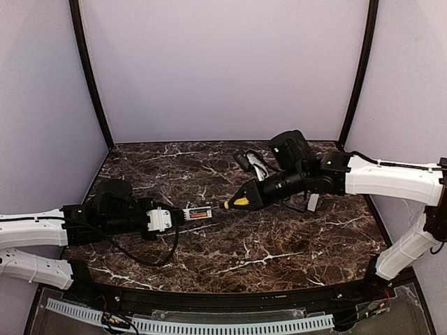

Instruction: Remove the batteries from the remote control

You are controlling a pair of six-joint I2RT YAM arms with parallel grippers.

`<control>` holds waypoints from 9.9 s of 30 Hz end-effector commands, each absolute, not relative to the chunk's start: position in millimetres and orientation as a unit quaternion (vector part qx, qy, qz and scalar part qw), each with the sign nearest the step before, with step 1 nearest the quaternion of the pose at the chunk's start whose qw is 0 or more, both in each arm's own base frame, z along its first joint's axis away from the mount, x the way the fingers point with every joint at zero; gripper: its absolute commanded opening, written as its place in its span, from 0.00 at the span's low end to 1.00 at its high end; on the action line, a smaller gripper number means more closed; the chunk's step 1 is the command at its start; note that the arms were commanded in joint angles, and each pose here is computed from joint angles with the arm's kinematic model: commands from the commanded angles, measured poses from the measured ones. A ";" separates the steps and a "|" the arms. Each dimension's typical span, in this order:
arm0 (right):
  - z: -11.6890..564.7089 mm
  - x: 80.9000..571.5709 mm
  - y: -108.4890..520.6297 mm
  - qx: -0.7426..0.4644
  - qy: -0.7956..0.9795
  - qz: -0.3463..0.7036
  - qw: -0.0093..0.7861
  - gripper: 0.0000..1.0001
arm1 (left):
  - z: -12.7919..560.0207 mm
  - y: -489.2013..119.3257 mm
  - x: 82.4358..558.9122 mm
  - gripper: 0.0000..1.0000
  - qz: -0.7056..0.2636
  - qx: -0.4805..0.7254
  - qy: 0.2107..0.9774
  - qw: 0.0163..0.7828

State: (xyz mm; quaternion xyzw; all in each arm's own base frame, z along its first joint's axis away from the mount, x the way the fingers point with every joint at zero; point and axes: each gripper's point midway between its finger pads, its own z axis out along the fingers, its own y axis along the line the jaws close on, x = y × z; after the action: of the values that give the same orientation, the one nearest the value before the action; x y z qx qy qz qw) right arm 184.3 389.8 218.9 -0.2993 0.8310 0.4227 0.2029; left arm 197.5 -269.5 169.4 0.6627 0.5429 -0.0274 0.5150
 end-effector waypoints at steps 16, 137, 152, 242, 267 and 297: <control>297.0 145.7 418.3 -0.360 0.710 0.564 0.221 0.00 | 207.1 -297.9 185.5 0.00 -0.080 0.656 0.485 0.573; 259.6 174.2 384.1 -0.643 0.691 0.203 0.260 0.00 | 195.1 -296.5 192.1 0.00 0.011 0.716 0.393 0.577; 245.0 172.3 381.5 -0.645 0.703 0.188 0.233 0.00 | 193.1 -296.0 187.6 0.00 0.001 0.721 0.390 0.573; 101.3 174.1 416.2 -0.593 0.752 0.213 0.195 0.00 | 61.5 -280.6 197.1 0.00 0.049 0.822 0.421 0.381; 114.0 165.3 409.4 -0.367 0.900 0.192 0.136 0.00 | 62.6 -278.5 201.6 0.00 0.066 0.816 0.439 0.371; 110.5 154.1 403.5 -0.166 0.939 0.280 0.107 0.00 | 62.1 -282.3 197.7 0.00 0.066 0.815 0.445 0.365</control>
State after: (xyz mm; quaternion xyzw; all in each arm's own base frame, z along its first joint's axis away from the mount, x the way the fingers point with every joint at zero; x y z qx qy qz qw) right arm 162.8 404.0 103.6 -0.1962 0.9449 0.2317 0.1221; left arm 201.8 -285.3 68.8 0.8084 0.4379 0.0702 0.3871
